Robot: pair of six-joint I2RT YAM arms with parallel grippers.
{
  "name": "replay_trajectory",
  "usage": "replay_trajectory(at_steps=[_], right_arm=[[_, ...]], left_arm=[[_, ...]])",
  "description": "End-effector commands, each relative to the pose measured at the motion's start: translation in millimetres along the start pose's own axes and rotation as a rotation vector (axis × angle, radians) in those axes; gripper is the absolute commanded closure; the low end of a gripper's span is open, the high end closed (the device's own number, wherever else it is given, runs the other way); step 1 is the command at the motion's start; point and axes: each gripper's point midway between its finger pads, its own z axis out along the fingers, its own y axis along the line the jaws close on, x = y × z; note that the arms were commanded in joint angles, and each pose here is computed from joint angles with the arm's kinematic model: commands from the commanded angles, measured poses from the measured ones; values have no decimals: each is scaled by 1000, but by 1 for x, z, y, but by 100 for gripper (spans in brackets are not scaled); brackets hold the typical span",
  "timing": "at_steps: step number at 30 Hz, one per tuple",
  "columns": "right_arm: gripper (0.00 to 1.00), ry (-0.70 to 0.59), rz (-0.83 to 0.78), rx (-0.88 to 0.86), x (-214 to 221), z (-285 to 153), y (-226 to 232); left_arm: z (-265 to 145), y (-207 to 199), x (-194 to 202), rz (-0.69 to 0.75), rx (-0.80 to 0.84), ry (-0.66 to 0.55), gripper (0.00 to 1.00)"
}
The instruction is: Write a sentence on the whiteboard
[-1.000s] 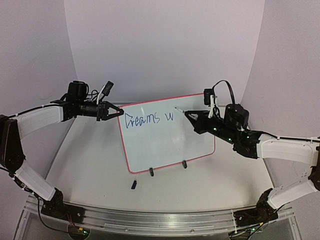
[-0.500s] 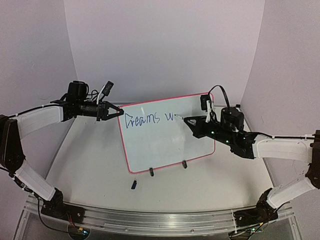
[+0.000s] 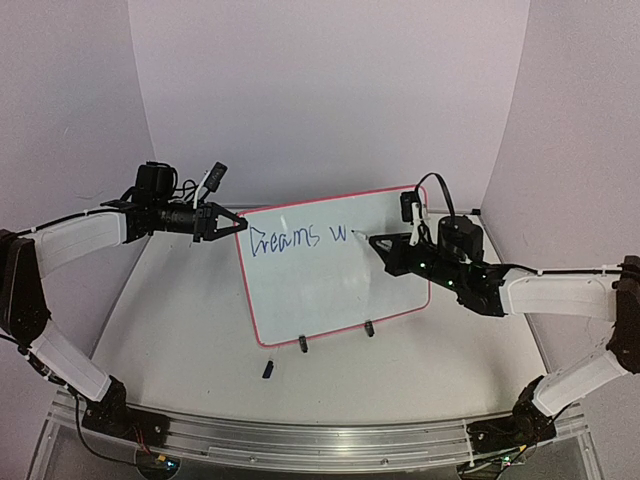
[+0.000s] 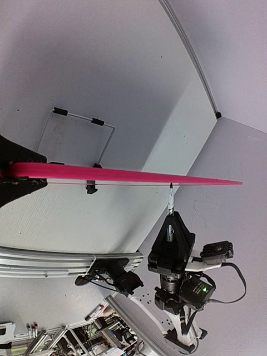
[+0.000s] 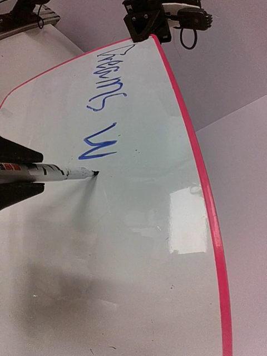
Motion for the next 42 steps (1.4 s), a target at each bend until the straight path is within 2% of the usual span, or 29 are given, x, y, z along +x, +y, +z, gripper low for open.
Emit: replay_trajectory(at_steps=[1, 16, 30, 42], right_arm=[[100, -64, -9, -6, -22, 5, 4], [100, 21, -9, -17, 7, 2, 0], [100, -3, -33, 43, -5, -7, -7], [100, -30, -54, 22, -21, -1, 1]], left_arm=[[9, -1, 20, 23, 7, 67, 100], [10, 0, 22, 19, 8, 70, 100], [10, -1, 21, 20, 8, 69, 100], [10, -1, 21, 18, 10, 69, 100]])
